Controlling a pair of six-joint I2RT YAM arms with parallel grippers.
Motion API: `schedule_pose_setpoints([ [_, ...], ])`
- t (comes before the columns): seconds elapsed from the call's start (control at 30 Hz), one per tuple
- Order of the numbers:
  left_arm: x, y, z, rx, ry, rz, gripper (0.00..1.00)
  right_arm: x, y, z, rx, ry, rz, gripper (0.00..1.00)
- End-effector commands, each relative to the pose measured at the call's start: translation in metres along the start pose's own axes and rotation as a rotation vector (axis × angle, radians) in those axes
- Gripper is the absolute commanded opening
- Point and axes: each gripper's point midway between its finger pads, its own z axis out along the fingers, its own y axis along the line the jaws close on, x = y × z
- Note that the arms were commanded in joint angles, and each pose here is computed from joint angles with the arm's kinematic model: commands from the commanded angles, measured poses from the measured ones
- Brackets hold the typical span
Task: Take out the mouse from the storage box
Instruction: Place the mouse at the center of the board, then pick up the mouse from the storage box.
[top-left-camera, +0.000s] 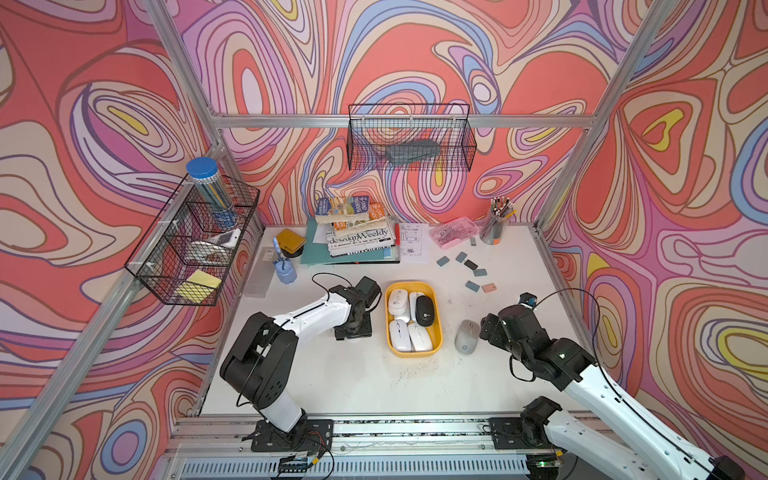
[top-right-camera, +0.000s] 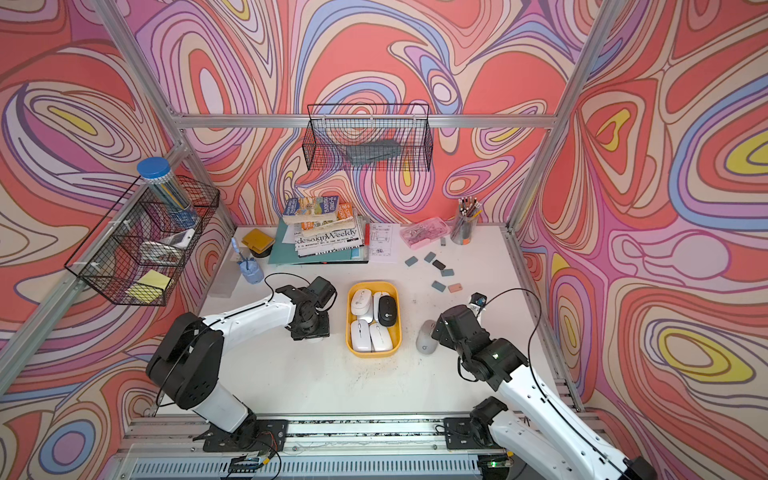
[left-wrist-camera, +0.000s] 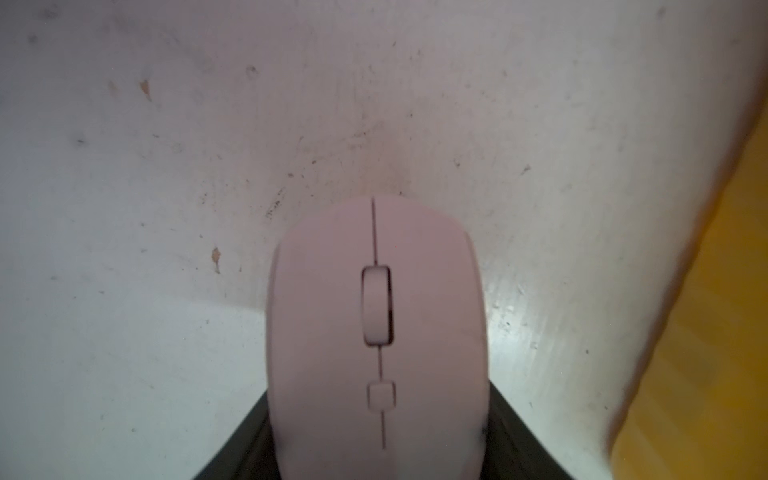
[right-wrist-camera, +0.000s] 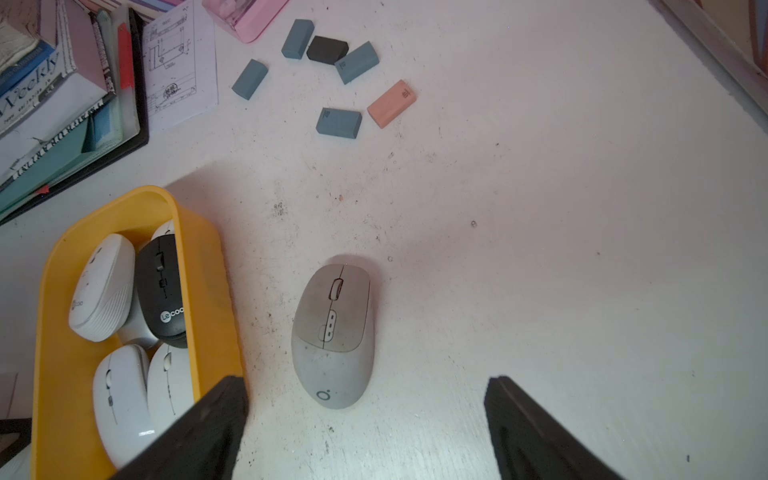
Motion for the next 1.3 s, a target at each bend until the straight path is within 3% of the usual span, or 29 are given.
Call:
schedule_pose_setpoints([
  [0.0,0.005,0.004,0.019,0.017,0.042,-0.068,0.44,0.005,-0.002,0.002,-0.008,0.005,-0.005,0.91],
  [0.17,0.015,0.007,0.035,0.007,0.092,-0.075,0.49,0.007,-0.003,0.005,-0.006,0.009,-0.006,0.91],
  [0.43,0.021,0.01,0.028,0.022,0.093,-0.068,0.99,0.015,0.019,0.014,-0.086,0.067,-0.025,0.91],
  [0.67,0.021,0.01,-0.014,0.111,0.038,-0.089,0.99,0.009,0.061,0.022,-0.186,0.121,-0.052,0.86],
  [0.83,0.005,0.022,-0.078,0.161,-0.122,-0.076,0.99,0.013,0.117,0.02,-0.222,0.133,-0.179,0.84],
  [1.0,-0.007,0.044,-0.13,0.14,-0.287,-0.014,0.99,0.055,0.17,0.035,-0.185,0.216,-0.358,0.83],
  [1.27,0.004,0.056,-0.155,0.19,-0.369,0.032,0.99,0.089,0.205,0.07,-0.187,0.31,-0.448,0.83],
])
